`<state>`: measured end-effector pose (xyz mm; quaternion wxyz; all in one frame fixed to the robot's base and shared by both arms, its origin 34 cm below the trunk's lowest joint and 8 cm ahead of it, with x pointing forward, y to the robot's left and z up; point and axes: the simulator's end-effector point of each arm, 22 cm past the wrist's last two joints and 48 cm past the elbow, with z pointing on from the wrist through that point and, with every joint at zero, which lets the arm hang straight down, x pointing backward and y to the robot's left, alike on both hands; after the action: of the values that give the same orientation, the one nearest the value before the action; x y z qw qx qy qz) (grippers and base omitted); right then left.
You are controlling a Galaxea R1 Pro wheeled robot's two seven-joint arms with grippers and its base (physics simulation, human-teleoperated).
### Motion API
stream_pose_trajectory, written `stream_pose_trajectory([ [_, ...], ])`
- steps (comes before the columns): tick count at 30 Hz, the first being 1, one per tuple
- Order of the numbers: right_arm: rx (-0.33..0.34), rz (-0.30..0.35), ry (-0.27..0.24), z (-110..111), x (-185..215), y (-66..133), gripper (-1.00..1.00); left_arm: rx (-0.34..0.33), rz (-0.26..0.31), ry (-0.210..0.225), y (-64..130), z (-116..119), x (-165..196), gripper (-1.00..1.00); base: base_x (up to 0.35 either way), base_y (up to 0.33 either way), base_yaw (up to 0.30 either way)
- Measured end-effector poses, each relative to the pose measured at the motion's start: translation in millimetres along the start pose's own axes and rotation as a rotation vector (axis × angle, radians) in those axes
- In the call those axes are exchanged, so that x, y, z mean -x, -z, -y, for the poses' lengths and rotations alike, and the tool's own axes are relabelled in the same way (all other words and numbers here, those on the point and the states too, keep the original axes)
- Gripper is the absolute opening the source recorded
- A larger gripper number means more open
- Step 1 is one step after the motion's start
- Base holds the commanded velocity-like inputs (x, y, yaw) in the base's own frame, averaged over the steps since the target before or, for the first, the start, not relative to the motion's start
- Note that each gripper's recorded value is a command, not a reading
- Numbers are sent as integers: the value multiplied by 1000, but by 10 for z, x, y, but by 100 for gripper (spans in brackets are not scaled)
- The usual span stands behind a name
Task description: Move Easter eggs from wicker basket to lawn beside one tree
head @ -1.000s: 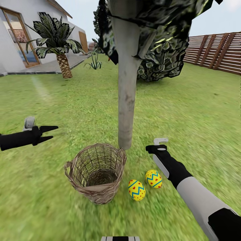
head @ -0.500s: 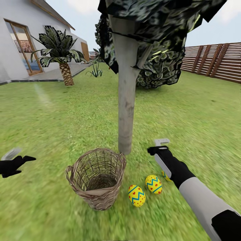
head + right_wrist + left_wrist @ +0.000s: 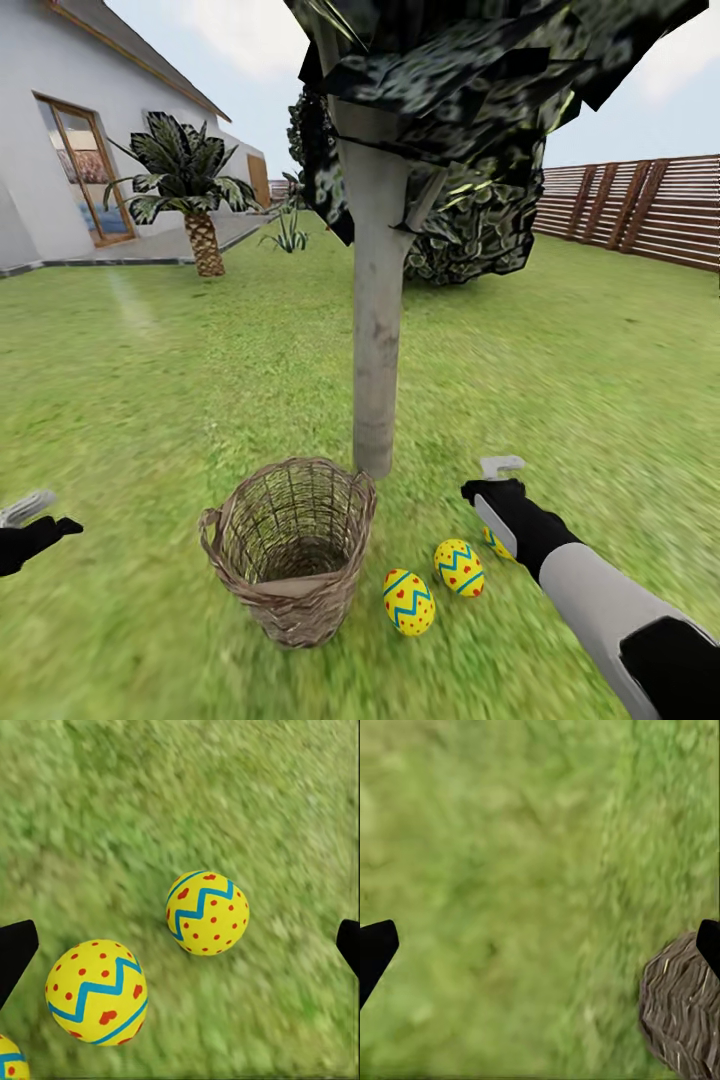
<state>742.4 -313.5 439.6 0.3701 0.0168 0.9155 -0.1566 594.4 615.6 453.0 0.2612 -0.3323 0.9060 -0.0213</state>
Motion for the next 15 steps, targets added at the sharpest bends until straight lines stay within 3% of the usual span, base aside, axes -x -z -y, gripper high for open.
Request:
stream_pose_trajectory([
  [4, -14, -23, 7, 71, -55, -5, 100, 76, 15, -76, -128, -36, -109, 100, 0, 0, 0],
  [7, -16, -38, 10, 91, -88, 12, 100, 105, -17, -95, -320, 13, -431, 100, 0, 0, 0],
  [11, -29, -99, 25, 154, -358, 4, 100, 122, -25, -124, -406, 100, -605, 100, 0, 0, 0],
  [15, -58, -192, 48, 277, -863, -10, 100, 150, -143, -173, -583, 235, -1274, 100, 0, 0, 0],
])
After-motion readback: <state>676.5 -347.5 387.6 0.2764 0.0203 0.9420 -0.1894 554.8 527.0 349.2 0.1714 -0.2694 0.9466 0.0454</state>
